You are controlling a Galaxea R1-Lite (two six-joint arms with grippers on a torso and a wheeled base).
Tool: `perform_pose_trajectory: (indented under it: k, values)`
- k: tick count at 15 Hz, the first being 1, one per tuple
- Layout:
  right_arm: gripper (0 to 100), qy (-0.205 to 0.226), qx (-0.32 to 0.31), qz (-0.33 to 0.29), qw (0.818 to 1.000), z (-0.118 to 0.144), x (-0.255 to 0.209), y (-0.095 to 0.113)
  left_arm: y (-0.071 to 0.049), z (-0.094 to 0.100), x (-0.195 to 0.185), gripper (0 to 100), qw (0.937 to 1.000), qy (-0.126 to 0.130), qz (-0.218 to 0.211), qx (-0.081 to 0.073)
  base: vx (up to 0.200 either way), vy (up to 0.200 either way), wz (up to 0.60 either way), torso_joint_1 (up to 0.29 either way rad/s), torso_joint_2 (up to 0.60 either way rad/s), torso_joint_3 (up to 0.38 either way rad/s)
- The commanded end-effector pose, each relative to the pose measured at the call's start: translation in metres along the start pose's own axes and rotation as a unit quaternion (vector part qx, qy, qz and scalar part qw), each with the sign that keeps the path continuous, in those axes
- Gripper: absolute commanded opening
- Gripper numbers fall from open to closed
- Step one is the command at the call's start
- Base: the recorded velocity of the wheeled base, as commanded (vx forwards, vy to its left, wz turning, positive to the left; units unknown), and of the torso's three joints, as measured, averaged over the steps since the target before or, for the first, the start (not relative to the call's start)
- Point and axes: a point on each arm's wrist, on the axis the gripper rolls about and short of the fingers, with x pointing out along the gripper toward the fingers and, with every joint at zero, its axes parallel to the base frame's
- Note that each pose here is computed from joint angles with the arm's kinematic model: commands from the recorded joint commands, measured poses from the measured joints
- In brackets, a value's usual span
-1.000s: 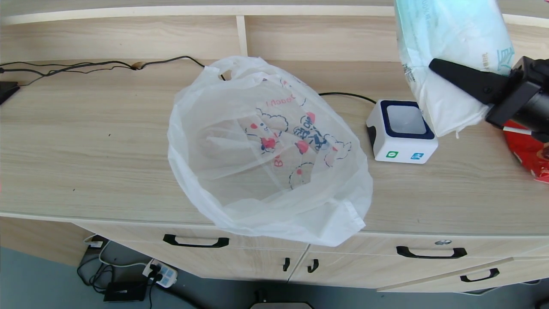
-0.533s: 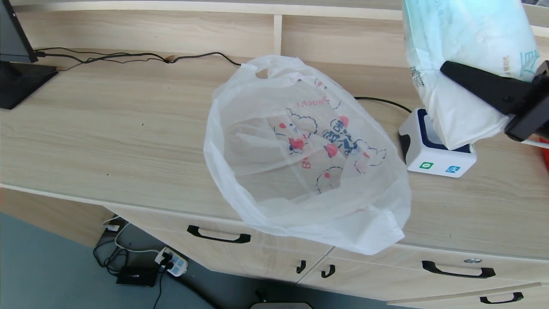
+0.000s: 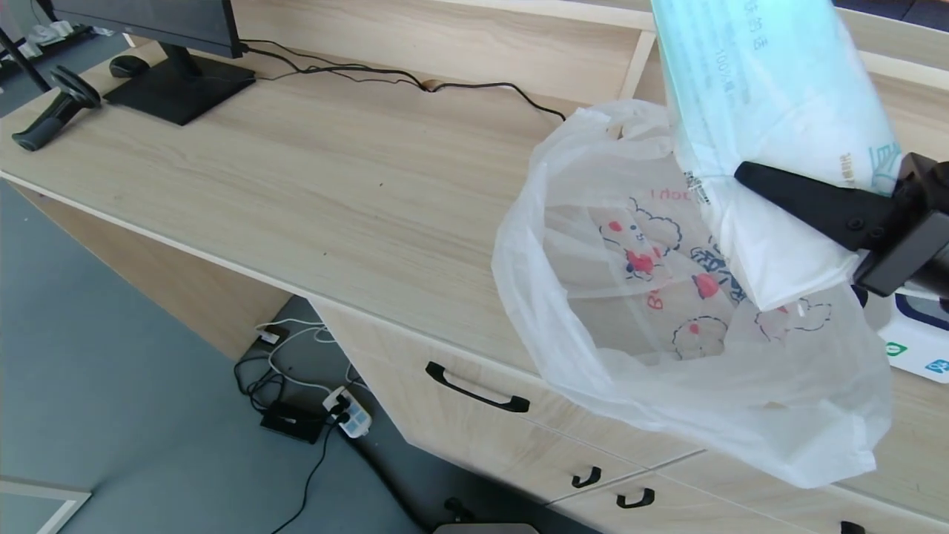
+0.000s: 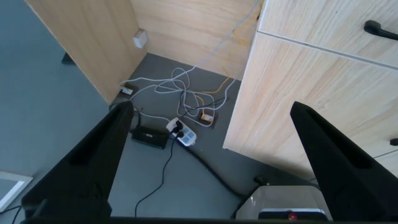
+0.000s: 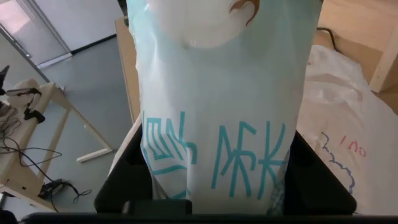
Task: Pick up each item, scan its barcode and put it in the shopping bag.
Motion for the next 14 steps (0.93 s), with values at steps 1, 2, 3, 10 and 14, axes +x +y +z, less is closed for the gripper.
perform_pose_trajectory:
  k: [1,2,3,10,14]
  values:
    - [0,0.017,0.011,-0.003,1.000,-0.011,-0.004,0.003,0.000,0.000,0.000,100,1.0000,0.001,0.001,0.000,0.000,0.000,0.00,0.000,0.00,0.000]
    - [0,0.018,0.012,-0.005,1.000,-0.012,-0.006,0.004,0.000,0.000,0.000,100,1.0000,0.001,0.000,0.000,0.000,0.000,0.00,0.000,0.00,0.000]
    - [0,0.019,0.013,-0.005,1.000,-0.013,-0.007,0.005,0.000,0.000,0.000,100,1.0000,0.001,0.000,0.000,0.000,0.000,0.00,0.000,0.00,0.000]
    - [0,0.057,0.041,-0.032,0.997,-0.039,-0.006,0.036,0.000,0.000,0.000,100,1.0000,0.000,0.000,0.000,0.000,0.000,0.00,0.000,0.00,0.000]
    - [0,0.092,0.043,-0.039,0.994,-0.057,-0.013,0.036,0.000,0.000,0.000,100,1.0000,0.001,0.000,0.001,0.000,0.000,0.00,0.000,0.00,0.000]
